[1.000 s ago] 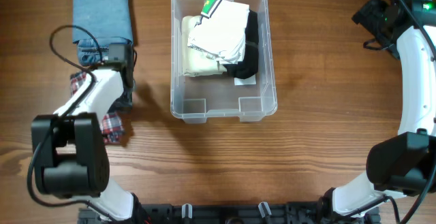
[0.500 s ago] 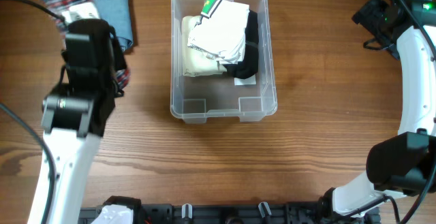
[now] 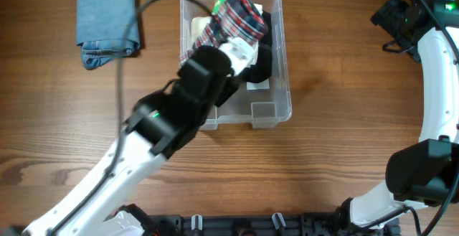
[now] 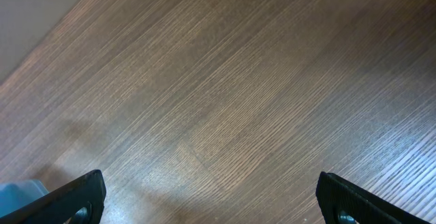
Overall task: Pack container
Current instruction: 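Carry the plaid shirt right into the bin's lower half, then lower the plaid shirt into the bin and release it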
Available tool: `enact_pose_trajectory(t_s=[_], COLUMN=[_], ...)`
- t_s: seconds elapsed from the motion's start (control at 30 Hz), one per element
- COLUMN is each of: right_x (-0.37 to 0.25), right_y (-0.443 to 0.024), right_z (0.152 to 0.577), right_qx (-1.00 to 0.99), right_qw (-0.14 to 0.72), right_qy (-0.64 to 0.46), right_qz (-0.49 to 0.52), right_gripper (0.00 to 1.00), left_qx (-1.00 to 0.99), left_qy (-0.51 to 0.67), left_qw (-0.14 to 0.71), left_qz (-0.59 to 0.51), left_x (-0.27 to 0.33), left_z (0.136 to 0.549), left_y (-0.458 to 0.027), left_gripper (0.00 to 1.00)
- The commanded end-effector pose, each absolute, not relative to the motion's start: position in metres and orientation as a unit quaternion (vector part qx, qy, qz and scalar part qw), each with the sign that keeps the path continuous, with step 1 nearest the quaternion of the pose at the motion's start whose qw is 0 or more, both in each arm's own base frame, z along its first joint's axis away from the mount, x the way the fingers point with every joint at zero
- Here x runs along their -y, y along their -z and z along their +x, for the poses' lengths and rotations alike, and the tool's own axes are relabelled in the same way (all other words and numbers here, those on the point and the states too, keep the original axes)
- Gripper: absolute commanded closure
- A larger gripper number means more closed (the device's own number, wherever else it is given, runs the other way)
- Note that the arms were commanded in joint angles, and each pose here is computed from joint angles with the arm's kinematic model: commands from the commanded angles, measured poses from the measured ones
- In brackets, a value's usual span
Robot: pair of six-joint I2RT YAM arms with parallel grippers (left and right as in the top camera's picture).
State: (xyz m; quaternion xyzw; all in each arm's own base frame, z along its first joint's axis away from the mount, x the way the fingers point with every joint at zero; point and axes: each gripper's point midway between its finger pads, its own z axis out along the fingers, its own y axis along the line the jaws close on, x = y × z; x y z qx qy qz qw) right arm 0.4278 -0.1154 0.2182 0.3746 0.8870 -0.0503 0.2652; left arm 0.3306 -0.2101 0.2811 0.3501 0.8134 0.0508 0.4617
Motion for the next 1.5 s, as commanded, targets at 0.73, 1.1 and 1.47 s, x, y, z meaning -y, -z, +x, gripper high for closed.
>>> enact_pose_trajectory(t_s=[0.73, 1.1, 1.47], right_x=[0.114, 0.114, 0.114], right_y=[-0.215, -0.215, -0.215], right_z=[0.428, 0.428, 0.428], right_qx=[-0.886, -0.886, -0.886], right_qw=[0.262, 0.262, 0.262], right_qy=[0.047, 0.047, 0.047], right_qz=[0.380, 0.380, 0.380], right_gripper=[0.00, 0.00, 0.00], left_qx=[-0.713, -0.701, -0.786], left_qy=[-0.207, -0.248, -0.161], left_qw=[0.246, 0.233, 0.433], left_qz=[0.623, 0.627, 0.410], left_x=[0.242, 0.230, 0.246], left_z=[0.349, 0.353, 0.372], left_y=[-0.133, -0.137, -0.228], left_gripper=[0.64, 0.00, 0.00])
